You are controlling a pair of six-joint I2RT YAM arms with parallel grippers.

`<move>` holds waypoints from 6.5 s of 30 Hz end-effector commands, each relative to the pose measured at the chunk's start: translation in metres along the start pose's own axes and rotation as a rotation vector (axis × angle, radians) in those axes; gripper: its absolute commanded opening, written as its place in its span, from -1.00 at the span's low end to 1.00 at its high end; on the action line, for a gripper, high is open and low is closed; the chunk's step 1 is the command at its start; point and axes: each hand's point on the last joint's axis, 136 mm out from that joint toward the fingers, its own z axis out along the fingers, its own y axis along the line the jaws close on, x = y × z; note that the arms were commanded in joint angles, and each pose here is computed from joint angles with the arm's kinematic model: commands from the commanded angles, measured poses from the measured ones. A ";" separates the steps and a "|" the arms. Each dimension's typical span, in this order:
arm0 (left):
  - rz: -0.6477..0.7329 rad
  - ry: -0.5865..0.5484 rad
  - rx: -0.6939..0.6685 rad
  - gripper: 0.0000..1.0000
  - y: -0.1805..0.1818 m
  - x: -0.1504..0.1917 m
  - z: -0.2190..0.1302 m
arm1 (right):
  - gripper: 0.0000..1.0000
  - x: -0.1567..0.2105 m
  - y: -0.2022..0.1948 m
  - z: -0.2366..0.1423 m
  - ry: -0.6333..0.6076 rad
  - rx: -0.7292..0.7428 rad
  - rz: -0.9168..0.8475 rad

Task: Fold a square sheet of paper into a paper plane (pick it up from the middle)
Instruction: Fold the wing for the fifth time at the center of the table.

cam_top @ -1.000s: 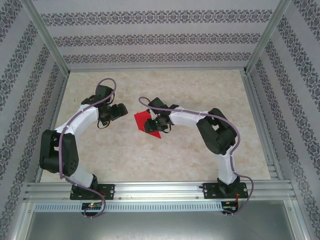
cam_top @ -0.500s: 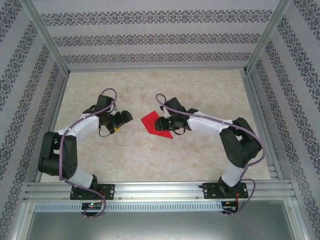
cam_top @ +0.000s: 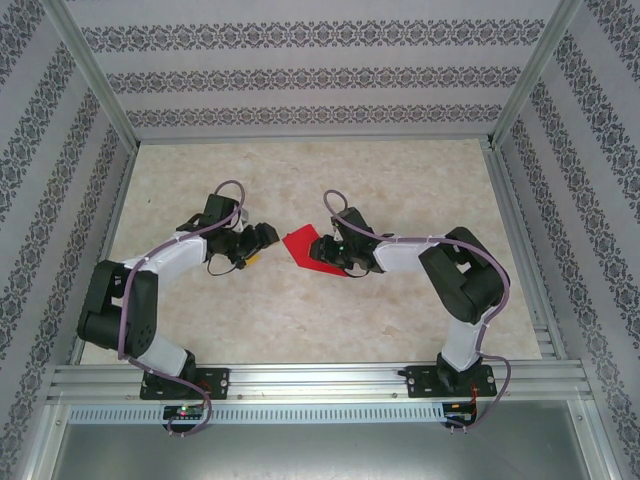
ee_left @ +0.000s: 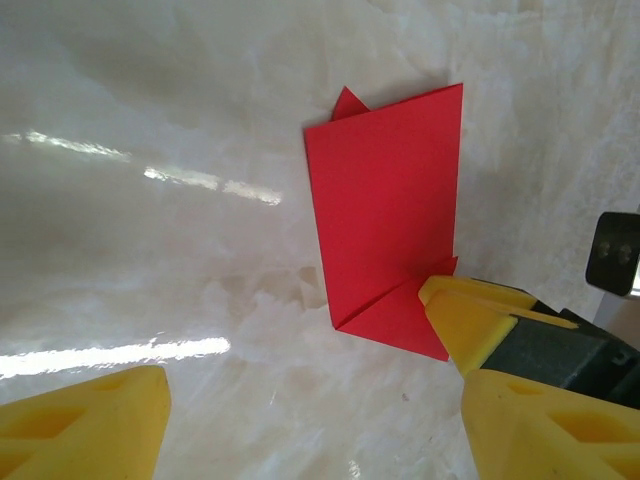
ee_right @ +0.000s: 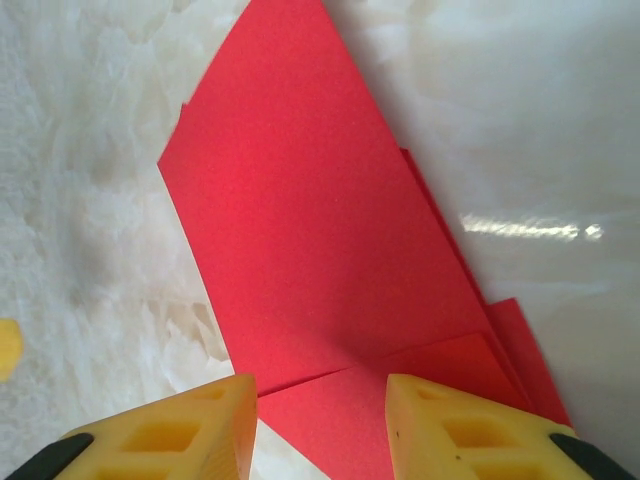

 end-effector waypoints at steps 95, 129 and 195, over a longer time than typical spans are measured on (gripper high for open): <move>-0.130 0.196 0.151 -0.04 -0.060 0.040 0.097 | -0.33 0.002 -0.062 -0.019 0.066 0.087 0.214; -0.089 0.205 0.167 -0.96 -0.084 0.038 0.091 | 0.22 -0.028 -0.009 -0.078 -0.240 0.116 -0.484; -0.042 0.053 0.197 0.17 -0.075 0.003 0.036 | -1.00 0.005 0.018 -0.046 -0.253 -0.247 -0.602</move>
